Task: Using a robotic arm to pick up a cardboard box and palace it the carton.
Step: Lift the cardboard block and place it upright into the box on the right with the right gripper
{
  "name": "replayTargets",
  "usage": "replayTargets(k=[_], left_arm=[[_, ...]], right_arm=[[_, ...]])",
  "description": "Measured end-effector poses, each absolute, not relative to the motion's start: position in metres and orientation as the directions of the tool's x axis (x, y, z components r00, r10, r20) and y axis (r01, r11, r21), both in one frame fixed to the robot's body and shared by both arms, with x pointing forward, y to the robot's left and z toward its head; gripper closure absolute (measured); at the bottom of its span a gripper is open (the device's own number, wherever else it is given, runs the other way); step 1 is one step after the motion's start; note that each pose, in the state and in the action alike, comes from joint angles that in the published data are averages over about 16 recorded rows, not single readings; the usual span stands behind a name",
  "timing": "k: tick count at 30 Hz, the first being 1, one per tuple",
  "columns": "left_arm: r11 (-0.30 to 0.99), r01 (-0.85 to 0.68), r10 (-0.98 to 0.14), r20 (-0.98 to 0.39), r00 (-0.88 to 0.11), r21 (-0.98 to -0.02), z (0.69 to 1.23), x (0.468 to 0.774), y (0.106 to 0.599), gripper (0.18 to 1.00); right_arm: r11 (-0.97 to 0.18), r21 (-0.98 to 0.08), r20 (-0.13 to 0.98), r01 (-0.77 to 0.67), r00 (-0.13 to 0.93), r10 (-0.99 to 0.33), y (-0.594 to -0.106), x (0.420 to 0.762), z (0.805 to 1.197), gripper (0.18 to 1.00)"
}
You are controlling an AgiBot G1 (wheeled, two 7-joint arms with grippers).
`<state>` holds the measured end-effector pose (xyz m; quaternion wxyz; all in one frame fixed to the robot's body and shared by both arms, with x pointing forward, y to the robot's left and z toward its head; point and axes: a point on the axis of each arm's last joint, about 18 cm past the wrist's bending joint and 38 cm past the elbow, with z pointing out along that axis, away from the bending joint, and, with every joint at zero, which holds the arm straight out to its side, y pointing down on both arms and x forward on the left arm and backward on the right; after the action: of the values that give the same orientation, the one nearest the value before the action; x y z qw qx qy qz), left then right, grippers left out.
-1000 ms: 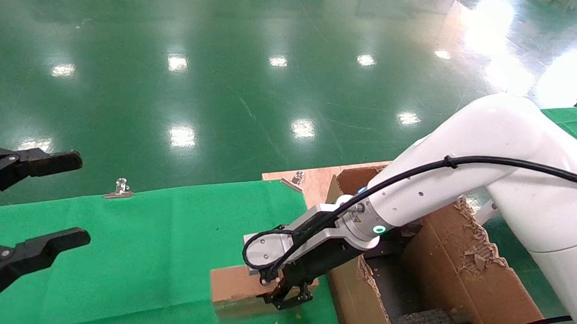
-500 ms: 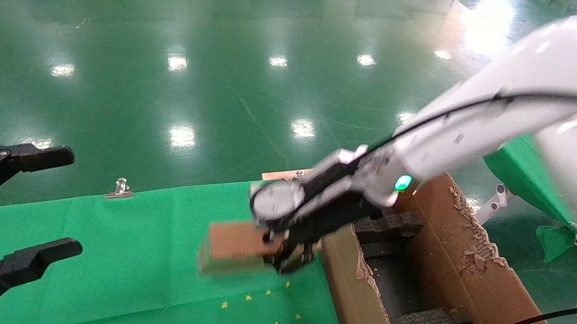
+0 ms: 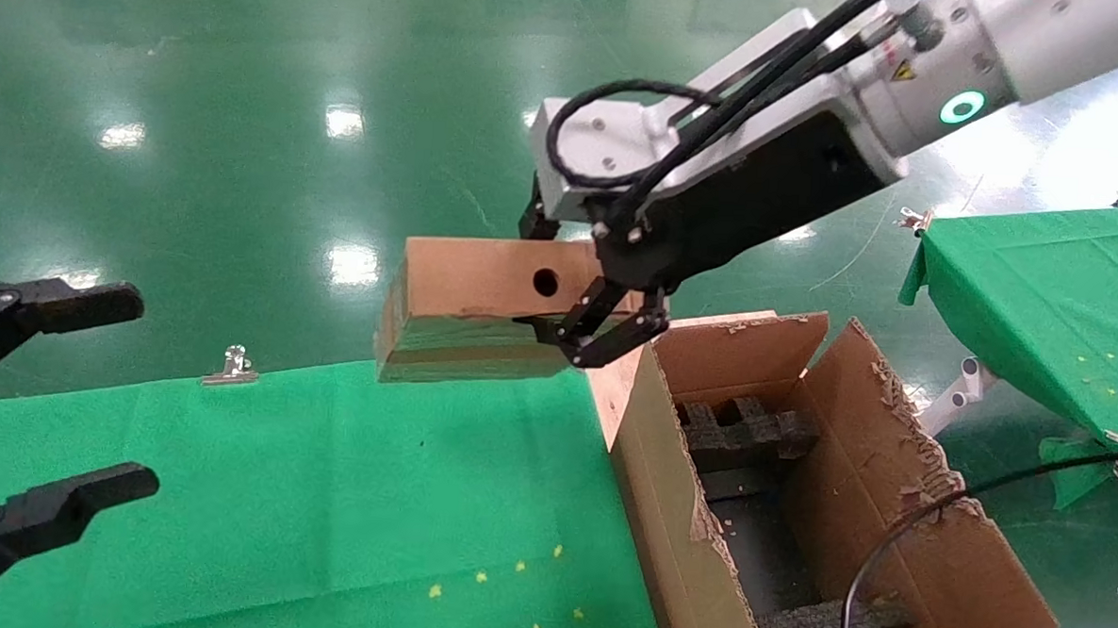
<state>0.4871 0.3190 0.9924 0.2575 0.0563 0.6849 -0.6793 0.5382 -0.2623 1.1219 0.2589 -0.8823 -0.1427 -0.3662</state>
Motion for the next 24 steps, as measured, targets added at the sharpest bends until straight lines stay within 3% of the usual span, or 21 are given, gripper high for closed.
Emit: replayTargets(k=[12, 24], left_arm=[[0.071, 0.427, -0.273, -0.429, -0.861, -0.902, 0.992, 0.487, 0.319, 0.184], [0.071, 0.427, -0.273, -0.429, -0.861, -0.902, 0.992, 0.487, 0.319, 0.184]], right_arm=[[-0.886, -0.382, 0.717, 0.261, 0.689, -0.106, -0.351, 0.515, 1.131, 0.859], [-0.903, -0.429, 0.685, -0.016, 0.646, -0.337, -0.457, 0.474, 1.103, 0.867]])
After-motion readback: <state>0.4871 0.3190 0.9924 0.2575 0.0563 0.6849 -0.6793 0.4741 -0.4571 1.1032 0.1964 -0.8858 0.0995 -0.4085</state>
